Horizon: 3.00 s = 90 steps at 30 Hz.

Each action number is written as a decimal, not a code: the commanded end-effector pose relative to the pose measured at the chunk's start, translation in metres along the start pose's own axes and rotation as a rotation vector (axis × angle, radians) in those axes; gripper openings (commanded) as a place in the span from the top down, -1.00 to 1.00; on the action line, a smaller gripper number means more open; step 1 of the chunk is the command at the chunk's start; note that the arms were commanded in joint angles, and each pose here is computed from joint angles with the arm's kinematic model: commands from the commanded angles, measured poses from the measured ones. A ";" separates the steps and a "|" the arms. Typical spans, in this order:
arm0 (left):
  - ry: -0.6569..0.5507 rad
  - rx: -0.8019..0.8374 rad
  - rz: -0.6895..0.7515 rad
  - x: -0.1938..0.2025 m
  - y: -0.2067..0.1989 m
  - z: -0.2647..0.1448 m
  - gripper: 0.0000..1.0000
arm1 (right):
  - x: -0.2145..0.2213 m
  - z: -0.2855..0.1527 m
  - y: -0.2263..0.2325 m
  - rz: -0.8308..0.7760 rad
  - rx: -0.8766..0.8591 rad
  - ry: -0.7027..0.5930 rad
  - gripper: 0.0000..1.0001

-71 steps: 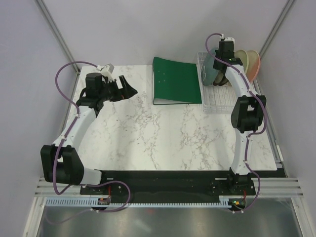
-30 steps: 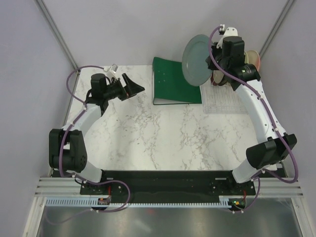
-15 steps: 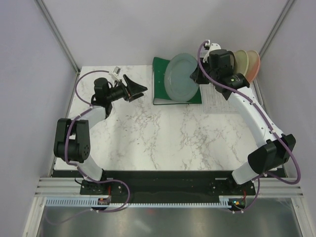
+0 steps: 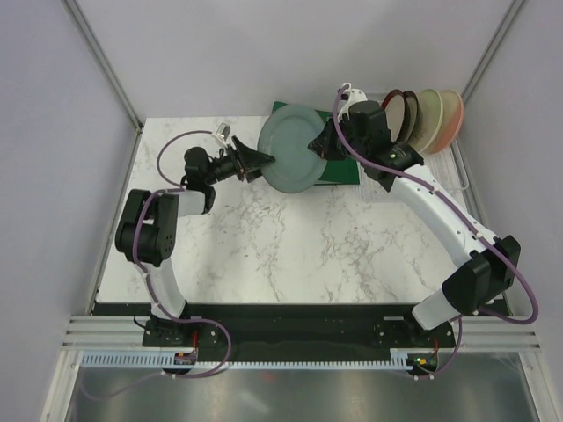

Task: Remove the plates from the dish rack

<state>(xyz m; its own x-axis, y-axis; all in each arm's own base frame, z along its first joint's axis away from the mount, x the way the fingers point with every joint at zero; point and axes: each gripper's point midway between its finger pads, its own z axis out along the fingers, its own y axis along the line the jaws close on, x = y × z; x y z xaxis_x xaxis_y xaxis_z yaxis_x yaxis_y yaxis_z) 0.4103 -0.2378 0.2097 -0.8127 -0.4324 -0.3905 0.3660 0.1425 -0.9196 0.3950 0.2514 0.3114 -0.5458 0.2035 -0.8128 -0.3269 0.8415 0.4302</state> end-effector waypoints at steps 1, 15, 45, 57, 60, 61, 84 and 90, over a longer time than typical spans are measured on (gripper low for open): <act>-0.013 0.140 0.004 -0.008 -0.022 0.007 -0.59 | -0.063 -0.027 0.045 0.053 -0.158 -0.223 1.00; 0.008 0.277 0.003 -0.006 -0.041 0.018 0.95 | -0.034 -0.015 0.037 0.088 -0.159 -0.181 1.00; -0.087 -0.014 0.165 -0.061 -0.030 -0.045 0.95 | -0.043 -0.007 -0.044 0.001 0.133 -0.181 -0.56; -0.263 -0.240 0.085 -0.141 0.058 -0.135 0.96 | -0.078 -0.047 -0.140 0.010 0.372 -0.238 -0.54; -0.270 -0.247 0.059 -0.152 0.080 -0.138 0.96 | -0.083 -0.048 -0.153 0.018 0.381 -0.239 -0.54; -0.279 -0.259 0.050 -0.158 0.091 -0.138 0.96 | -0.086 -0.049 -0.155 0.019 0.382 -0.242 -0.55; -0.316 -0.651 -0.049 -0.168 0.218 -0.163 0.95 | -0.116 0.001 -0.263 -0.018 0.654 -0.184 -0.50; -0.299 -0.679 -0.082 -0.164 0.241 -0.164 0.95 | -0.127 0.019 -0.292 -0.024 0.696 -0.169 -0.51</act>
<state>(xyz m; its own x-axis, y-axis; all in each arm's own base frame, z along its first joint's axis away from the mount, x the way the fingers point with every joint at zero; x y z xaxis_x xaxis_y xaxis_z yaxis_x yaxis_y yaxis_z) 0.5453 0.0075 0.0493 -0.6326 -0.7077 -0.3147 -0.1721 0.5246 -0.8338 0.5580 0.0094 0.2569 -0.4506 0.2302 -0.8625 0.2335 0.9629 0.1350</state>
